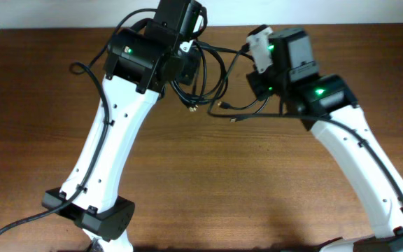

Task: Untangle cables

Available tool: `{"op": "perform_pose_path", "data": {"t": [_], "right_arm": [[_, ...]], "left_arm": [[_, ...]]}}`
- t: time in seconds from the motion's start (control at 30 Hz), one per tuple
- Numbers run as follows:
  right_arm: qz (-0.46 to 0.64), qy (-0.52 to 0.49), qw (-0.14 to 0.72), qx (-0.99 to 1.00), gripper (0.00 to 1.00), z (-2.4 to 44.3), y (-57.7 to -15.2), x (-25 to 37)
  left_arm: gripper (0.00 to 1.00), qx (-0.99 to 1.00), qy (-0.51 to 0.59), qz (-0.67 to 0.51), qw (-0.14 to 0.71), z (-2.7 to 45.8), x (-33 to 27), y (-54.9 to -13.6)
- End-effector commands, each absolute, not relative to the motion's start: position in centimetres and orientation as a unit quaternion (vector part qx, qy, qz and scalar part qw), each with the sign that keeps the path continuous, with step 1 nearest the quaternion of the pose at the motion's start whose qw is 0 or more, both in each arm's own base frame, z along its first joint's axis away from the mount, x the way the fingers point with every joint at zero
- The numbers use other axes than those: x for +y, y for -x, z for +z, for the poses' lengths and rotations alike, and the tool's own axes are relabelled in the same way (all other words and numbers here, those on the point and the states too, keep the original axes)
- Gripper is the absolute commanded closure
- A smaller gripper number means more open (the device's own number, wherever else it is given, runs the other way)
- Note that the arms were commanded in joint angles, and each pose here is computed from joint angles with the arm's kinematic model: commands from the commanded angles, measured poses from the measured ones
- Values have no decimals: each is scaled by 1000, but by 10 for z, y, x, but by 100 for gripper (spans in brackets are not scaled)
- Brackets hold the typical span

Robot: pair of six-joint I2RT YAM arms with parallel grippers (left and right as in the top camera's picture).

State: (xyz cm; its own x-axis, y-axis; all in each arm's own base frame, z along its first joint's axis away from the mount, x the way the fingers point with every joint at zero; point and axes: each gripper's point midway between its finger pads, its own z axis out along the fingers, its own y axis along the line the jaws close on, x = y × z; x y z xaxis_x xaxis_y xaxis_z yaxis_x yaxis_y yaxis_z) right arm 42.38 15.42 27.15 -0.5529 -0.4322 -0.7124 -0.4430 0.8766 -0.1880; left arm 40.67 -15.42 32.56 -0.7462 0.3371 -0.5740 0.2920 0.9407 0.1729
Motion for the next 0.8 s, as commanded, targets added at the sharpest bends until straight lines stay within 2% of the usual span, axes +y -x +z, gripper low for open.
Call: {"op": "perform_pose_path", "data": {"t": [0.0,0.1,0.23,0.3,0.4,0.43,0.47,0.5,0.53,0.7,0.77], "right_arm": [[-20,140,392,909,96,270,-438,82],[-32,92,404,910,96,282,-439,40],[10,56,423,904,96,299,-435,4],[30,21,427,903,96,302,-433,-23],[32,-13,424,905,96,300,-427,-56],[29,-21,423,905,96,300,-425,-63],[29,-28,422,906,96,299,-423,-70],[32,-28,420,906,96,299,-423,-70],[37,-27,419,907,96,298,-422,-69],[33,-20,422,906,96,299,-424,-64],[29,-33,426,904,96,301,-423,-75]], "left_arm": [[100,932,-66,84,347,358,-82,-405],[100,929,-29,91,358,375,-51,-392],[99,919,25,105,380,402,-6,-368],[92,911,56,114,391,415,19,-351],[87,898,101,124,410,432,47,-328],[79,893,113,126,417,438,54,-321],[77,888,124,123,425,443,57,-315],[92,887,124,114,431,446,56,-312],[100,886,122,110,433,447,54,-311],[100,894,117,108,419,439,53,-316],[96,897,117,110,412,436,53,-316]]}}
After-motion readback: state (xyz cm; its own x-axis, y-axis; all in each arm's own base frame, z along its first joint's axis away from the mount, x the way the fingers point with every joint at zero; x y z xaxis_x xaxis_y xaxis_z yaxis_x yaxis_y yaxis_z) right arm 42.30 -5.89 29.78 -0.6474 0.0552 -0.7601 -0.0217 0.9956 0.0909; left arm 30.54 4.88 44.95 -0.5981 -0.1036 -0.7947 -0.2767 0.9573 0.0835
